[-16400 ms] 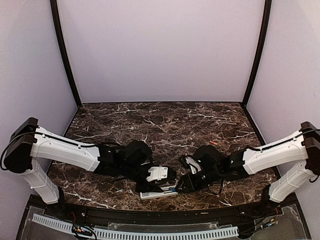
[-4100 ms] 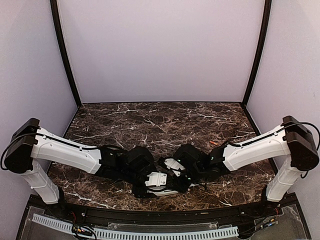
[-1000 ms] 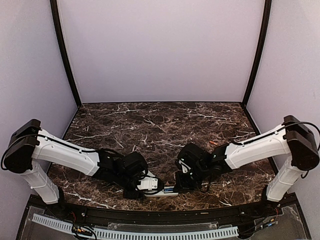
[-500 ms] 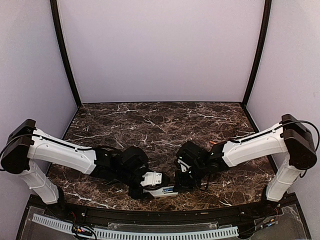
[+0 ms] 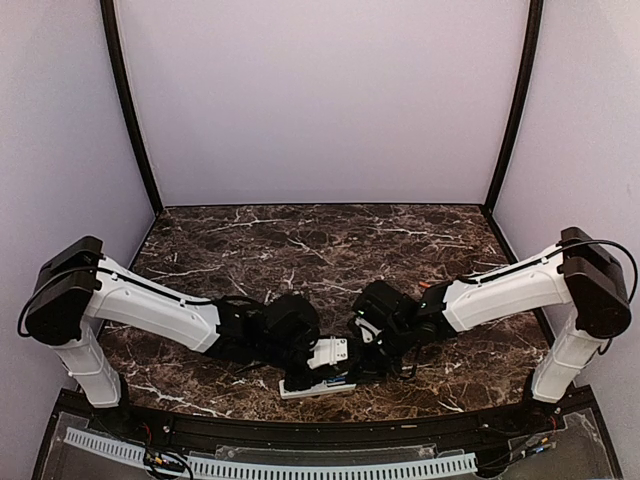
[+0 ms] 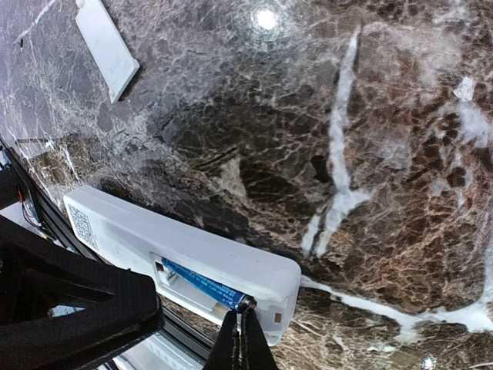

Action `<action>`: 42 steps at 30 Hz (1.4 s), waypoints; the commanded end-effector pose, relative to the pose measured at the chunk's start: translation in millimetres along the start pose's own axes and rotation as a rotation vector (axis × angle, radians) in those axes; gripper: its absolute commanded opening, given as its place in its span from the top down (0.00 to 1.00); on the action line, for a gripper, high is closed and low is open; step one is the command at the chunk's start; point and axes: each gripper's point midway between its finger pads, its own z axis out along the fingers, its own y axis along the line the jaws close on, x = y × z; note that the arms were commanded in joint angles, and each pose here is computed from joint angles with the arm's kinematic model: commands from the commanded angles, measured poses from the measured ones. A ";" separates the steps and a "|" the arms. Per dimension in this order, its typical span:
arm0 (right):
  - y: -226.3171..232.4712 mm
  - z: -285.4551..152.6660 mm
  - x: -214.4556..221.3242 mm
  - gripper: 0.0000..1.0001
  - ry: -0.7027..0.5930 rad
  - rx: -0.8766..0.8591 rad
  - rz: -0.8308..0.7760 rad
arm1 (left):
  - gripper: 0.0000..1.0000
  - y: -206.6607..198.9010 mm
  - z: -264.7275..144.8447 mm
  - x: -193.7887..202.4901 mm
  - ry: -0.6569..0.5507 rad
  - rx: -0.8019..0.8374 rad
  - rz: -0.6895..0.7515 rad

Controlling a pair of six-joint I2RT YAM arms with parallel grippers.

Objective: Load the batteries into the remote control
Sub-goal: Press the battery in the battery compartment.

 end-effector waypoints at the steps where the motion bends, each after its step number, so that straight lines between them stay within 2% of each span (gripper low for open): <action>1: -33.1 39.8 -3.8 0.99 -0.019 0.058 0.001 | 0.91 -7.9 8.6 -2.2 0.005 0.000 0.052; 11: -29.7 38.9 -5.8 1.00 -0.012 0.006 -0.001 | 0.96 -9.9 22.9 22.2 0.098 -0.010 0.069; 21: -2.6 17.0 -17.0 1.00 -0.054 -0.094 -0.041 | 1.00 -14.3 23.5 52.5 0.212 0.003 0.071; 29: 5.5 -8.2 -26.1 1.00 -0.109 -0.125 -0.051 | 1.00 -18.5 24.9 62.5 0.245 0.021 0.066; 42: 7.4 -19.4 -23.9 1.00 -0.114 -0.134 -0.058 | 1.00 -15.7 26.3 65.4 0.240 0.028 0.029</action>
